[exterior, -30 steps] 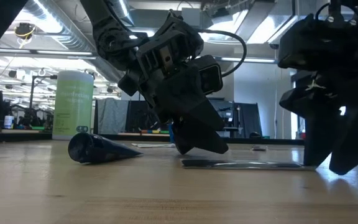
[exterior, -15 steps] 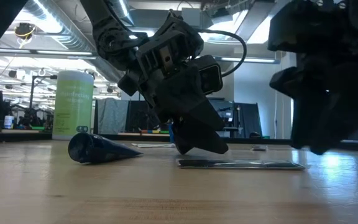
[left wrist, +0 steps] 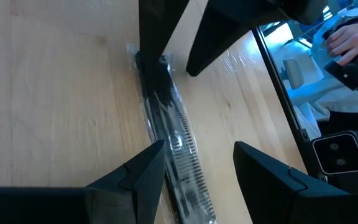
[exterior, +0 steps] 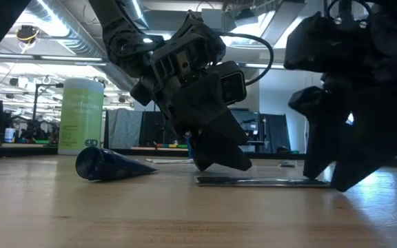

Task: Pick & Place Travel size toiletries
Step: Put the black hair comb into the red basket

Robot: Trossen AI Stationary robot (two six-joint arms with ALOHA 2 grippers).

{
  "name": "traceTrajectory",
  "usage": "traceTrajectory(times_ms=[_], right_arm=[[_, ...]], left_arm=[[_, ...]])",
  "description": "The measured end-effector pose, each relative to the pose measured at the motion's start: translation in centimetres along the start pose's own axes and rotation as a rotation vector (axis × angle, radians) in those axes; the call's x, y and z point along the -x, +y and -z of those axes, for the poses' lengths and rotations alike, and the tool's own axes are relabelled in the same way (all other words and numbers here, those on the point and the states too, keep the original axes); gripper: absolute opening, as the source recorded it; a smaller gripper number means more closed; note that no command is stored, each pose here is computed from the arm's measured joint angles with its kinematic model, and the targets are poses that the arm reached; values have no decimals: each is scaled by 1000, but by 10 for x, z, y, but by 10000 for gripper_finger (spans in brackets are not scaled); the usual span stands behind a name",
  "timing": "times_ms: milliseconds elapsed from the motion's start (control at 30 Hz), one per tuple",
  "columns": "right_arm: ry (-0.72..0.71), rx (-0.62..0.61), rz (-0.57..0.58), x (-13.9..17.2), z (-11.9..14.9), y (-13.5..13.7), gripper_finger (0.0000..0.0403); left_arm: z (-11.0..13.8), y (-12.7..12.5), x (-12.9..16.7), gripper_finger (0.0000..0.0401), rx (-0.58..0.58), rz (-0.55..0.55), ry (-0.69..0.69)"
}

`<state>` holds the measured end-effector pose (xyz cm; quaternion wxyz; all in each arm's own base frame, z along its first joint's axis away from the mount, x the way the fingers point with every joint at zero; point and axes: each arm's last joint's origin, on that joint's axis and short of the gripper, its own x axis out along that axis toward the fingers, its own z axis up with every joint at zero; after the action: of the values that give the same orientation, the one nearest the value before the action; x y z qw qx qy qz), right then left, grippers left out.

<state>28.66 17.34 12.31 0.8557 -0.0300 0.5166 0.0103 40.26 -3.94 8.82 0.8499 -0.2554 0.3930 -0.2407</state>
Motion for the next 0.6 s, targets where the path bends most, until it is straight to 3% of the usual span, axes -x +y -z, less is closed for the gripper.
traceTrajectory(times_ms=[267,600], right_arm=[[23,-32,37,-14,-3,-11,225],[55,-79,4,-17,-3,-14,113]], left_arm=[[0,0,0,187,1,5,2],[0,0,0,187,2,7,5]])
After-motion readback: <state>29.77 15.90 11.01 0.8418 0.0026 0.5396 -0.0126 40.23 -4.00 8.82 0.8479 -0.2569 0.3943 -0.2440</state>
